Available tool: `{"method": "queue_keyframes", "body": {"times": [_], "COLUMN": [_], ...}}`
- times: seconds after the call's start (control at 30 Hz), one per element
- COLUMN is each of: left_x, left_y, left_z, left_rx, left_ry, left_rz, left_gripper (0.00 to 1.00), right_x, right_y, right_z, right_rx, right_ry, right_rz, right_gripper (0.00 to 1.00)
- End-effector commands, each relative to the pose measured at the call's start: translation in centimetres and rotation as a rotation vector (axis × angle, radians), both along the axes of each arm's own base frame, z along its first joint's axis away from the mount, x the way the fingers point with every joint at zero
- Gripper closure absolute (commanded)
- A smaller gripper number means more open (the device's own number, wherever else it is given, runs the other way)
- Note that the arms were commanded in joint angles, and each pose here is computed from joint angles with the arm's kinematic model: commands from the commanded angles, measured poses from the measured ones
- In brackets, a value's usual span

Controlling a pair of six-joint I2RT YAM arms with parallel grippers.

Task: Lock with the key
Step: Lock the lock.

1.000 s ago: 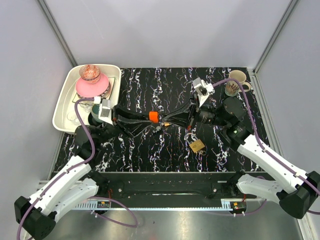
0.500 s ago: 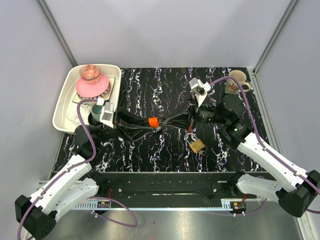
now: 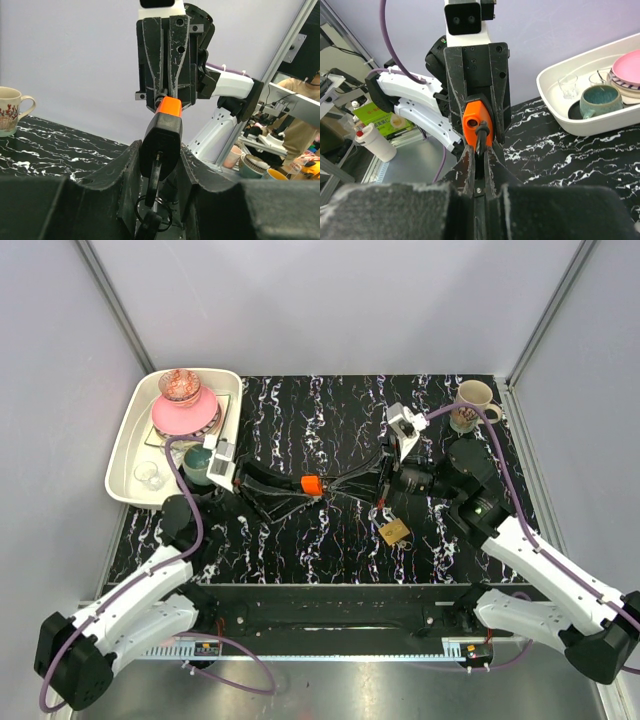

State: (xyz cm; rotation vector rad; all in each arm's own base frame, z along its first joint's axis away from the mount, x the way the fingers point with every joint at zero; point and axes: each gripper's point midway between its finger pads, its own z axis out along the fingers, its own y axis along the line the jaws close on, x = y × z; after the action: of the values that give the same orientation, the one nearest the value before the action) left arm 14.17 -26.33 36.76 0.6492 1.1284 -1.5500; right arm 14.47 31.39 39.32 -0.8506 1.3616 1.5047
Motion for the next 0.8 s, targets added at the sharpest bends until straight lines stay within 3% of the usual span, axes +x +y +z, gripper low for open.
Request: {"method": "queue_keyframes", "body": {"times": [0.0, 0.2, 0.77], "left_x": [2.5, 2.9, 2.4], "left_y": [-0.9, 0.3, 1.7], "left_z": [-1.1, -1.5, -2.3], "left_rx": [-0.049, -0.132, -0.213], "left_ry": [0.18, 0.184, 0.139], "left_rz": [0.047, 0.106, 0.146], "left_gripper": [1.0, 1.0, 1.0], "right_x": [-3.6, -3.4, -2.6], "right_y": [1.4, 0.8, 0.4], "right_z": [-0.9, 0.0, 0.6], "right_rx": [-0.017, 0.026, 0.097], "right_ry": [-0.024, -0.042, -0.024], "right_rz": [0.149, 0.101, 0.023], "right_gripper": [1.0, 1.0, 1.0]}}
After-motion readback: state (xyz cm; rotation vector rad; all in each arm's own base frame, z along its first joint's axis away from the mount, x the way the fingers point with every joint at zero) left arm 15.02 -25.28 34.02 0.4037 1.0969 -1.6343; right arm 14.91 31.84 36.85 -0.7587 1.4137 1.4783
